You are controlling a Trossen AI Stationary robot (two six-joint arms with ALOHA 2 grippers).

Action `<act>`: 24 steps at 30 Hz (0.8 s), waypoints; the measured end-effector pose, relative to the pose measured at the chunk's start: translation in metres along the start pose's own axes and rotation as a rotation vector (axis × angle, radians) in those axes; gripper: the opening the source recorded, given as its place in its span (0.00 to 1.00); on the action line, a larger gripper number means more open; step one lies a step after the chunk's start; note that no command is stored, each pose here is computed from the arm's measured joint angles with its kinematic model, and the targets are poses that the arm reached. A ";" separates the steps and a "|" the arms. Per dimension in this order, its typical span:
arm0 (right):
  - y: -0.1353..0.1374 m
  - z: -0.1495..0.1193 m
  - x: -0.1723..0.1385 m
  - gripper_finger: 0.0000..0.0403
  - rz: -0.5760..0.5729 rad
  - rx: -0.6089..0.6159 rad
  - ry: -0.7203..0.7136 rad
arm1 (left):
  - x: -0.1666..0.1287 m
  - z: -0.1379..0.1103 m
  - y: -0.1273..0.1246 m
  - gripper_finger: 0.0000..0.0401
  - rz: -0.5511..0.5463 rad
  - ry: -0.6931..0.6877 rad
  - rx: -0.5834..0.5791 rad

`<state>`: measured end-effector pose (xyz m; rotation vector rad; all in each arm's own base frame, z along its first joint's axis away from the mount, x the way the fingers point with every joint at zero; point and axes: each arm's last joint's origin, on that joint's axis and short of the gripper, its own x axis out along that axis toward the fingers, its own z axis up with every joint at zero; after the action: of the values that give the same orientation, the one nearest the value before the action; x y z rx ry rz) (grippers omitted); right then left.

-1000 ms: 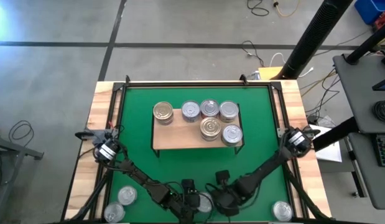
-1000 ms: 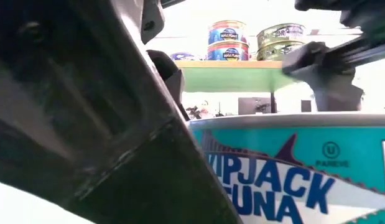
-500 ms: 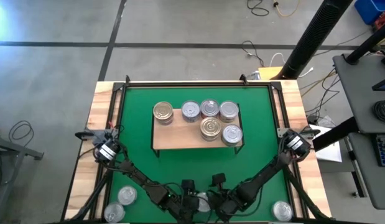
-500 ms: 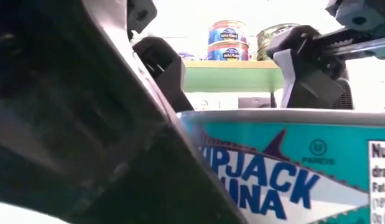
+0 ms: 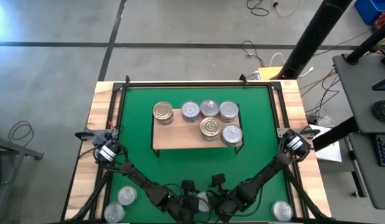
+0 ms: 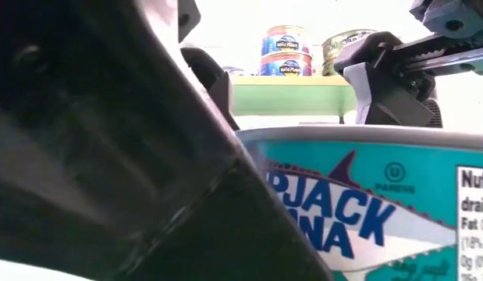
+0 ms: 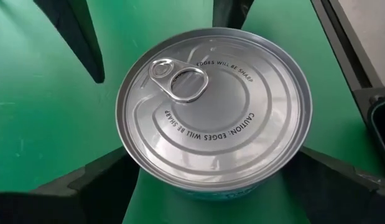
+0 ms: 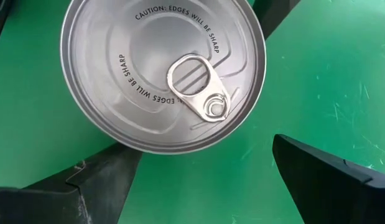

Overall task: Stack canned seafood by type on shelf
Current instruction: Put the top left green and blue tuna can on the shelf

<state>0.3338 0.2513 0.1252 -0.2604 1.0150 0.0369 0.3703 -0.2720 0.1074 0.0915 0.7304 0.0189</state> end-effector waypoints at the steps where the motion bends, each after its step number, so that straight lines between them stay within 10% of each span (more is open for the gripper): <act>1: 0.000 0.000 0.000 0.90 0.000 0.000 -0.001 | 0.000 0.000 0.000 0.90 -0.010 0.005 -0.008; 24: -0.004 0.007 0.003 0.90 0.016 0.037 -0.041 | 0.005 0.005 0.006 0.99 -0.049 -0.001 -0.042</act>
<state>0.3420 0.2490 0.1266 -0.2171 0.9765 0.0382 0.3777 -0.2664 0.1084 0.0339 0.7304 -0.0129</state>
